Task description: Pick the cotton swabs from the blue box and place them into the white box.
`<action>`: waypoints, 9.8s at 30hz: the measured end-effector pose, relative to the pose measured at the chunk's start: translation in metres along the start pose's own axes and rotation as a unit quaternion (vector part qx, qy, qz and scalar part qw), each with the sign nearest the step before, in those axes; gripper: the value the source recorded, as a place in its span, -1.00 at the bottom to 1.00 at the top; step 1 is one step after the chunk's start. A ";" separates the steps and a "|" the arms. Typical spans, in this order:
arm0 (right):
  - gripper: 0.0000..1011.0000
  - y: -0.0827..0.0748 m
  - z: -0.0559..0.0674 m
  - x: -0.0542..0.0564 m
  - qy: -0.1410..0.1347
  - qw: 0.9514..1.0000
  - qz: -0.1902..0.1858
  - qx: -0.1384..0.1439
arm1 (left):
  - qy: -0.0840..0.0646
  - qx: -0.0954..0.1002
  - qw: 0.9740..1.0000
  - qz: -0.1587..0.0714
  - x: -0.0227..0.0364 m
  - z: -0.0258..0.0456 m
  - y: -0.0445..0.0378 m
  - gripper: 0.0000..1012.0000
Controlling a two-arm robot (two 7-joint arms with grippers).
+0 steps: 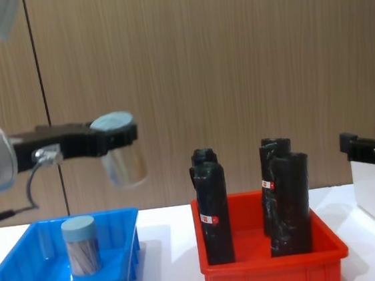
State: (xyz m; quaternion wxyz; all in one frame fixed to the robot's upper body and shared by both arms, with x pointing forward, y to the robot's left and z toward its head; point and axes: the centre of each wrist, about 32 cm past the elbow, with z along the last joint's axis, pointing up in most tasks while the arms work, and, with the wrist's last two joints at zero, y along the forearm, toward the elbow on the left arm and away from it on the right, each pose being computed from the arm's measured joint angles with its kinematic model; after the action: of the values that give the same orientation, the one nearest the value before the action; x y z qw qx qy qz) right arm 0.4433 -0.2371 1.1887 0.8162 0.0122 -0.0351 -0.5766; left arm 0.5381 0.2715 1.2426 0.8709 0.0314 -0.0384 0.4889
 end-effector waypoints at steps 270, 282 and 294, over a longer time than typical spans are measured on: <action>0.98 0.069 -0.008 0.151 -0.043 0.988 -0.135 -0.061 | 0.020 0.054 0.960 -0.275 0.0074 0.0671 -0.0874 0.98; 0.98 0.068 -0.008 0.151 -0.043 0.988 -0.134 -0.058 | 0.020 0.054 0.960 -0.275 0.0074 0.0671 -0.0874 0.98; 0.98 0.067 -0.008 0.150 -0.042 0.989 -0.133 -0.057 | 0.020 0.054 0.960 -0.275 0.0074 0.0671 -0.0874 0.98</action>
State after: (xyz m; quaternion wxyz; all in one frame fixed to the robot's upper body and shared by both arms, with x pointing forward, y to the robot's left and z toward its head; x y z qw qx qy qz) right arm 0.5572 -0.3564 1.1917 0.7293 -0.0539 -0.0347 -0.6812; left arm 0.6142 0.2262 1.3086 0.9694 0.0779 0.0154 0.2325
